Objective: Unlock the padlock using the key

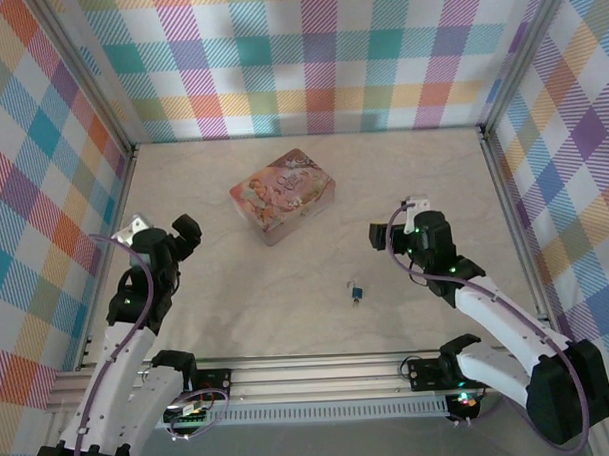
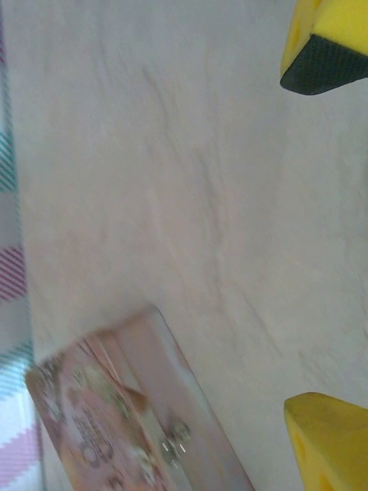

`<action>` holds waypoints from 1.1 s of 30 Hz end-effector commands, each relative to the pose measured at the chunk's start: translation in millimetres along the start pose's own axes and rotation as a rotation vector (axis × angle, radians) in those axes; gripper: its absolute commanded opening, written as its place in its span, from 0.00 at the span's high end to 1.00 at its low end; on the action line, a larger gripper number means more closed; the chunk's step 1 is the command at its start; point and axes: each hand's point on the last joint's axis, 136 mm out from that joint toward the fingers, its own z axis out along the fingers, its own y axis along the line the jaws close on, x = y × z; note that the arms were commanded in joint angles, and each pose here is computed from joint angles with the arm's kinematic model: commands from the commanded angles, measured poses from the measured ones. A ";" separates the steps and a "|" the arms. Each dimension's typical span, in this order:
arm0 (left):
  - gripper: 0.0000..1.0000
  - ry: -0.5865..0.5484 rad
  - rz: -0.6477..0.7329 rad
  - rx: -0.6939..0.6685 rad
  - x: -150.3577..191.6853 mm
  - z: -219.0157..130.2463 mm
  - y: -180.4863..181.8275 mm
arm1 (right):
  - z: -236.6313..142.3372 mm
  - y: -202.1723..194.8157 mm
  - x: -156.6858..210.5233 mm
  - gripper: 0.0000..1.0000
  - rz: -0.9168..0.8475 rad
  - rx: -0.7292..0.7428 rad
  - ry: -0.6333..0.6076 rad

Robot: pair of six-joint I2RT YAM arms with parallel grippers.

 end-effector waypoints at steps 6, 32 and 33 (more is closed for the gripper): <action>0.00 -0.069 0.102 -0.064 5.8 17.5 19.2 | 17.2 -80.6 2.8 0.00 -0.059 0.238 -0.077; 0.00 -0.028 0.482 -0.102 63.4 113.0 25.7 | 81.1 -114.5 26.5 0.00 -0.007 0.157 -0.134; 0.00 -0.030 0.488 -0.087 65.6 116.3 23.4 | 81.0 -114.7 26.5 0.00 -0.007 0.157 -0.134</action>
